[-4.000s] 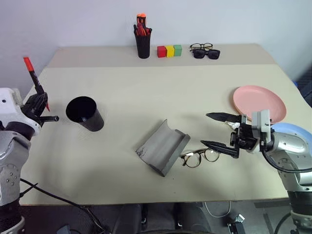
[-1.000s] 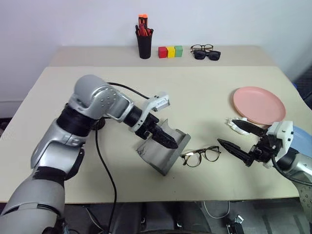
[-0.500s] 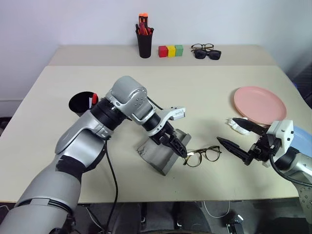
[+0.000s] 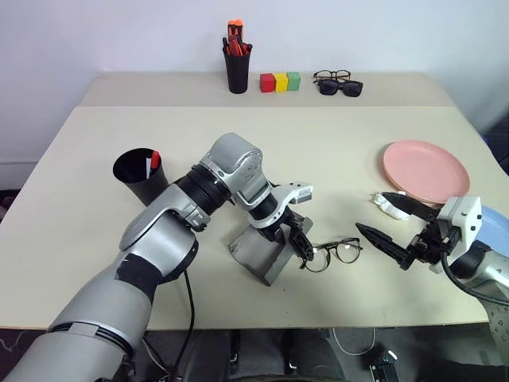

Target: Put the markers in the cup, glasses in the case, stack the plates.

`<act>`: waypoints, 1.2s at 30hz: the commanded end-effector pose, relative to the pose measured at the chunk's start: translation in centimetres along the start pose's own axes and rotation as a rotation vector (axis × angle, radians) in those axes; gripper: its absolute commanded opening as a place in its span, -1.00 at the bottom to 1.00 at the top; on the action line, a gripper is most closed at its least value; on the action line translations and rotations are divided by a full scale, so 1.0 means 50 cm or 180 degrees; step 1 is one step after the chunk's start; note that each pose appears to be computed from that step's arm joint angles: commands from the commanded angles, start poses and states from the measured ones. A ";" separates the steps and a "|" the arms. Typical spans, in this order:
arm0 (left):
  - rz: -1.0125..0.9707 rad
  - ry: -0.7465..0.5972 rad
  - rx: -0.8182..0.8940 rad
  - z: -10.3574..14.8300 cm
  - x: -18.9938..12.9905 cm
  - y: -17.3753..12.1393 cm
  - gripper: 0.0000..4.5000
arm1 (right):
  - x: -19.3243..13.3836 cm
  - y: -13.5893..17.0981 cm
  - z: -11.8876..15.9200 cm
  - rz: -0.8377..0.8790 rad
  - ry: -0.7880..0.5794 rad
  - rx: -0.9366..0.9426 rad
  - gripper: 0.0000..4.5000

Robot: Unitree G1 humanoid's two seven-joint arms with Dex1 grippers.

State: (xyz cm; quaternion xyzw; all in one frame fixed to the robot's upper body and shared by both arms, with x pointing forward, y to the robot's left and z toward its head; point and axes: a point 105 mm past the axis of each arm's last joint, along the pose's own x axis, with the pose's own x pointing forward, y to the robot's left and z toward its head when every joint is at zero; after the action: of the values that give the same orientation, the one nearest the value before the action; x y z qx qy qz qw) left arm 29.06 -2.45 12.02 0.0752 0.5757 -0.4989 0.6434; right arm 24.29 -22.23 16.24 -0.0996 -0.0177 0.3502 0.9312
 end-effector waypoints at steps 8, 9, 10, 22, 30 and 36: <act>0.0185 -0.0155 -0.0094 0.010 -0.021 0.023 -0.72 | -0.006 -0.003 0.029 -0.0072 -0.0175 -0.0195 1.00; 0.0203 -0.0158 -0.0082 0.009 -0.023 0.024 -0.72 | -0.005 -0.003 0.029 -0.0072 -0.0178 -0.0199 1.00; 0.0222 -0.0158 -0.0065 0.009 -0.024 0.026 -0.72 | -0.004 -0.004 0.029 -0.0071 -0.0181 -0.0201 1.00; 0.0294 -0.0145 0.0183 0.007 -0.027 0.023 -0.98 | 0.000 -0.001 0.032 -0.0079 -0.0208 -0.0219 1.00; 0.0673 -0.0142 0.1365 0.031 -0.064 0.071 -0.98 | 0.002 -0.004 0.029 -0.0100 -0.0219 -0.0208 1.00; 0.0690 0.0192 0.2335 0.033 -0.071 0.112 -0.98 | 0.008 -0.003 0.027 -0.0102 -0.0249 -0.0205 1.00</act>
State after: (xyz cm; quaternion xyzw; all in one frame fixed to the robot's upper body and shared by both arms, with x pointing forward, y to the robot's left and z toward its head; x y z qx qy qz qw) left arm 33.85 0.32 13.00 0.3232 0.3767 -0.6107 0.6170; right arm 24.63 -22.06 16.80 -0.1088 -0.0448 0.3382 0.9337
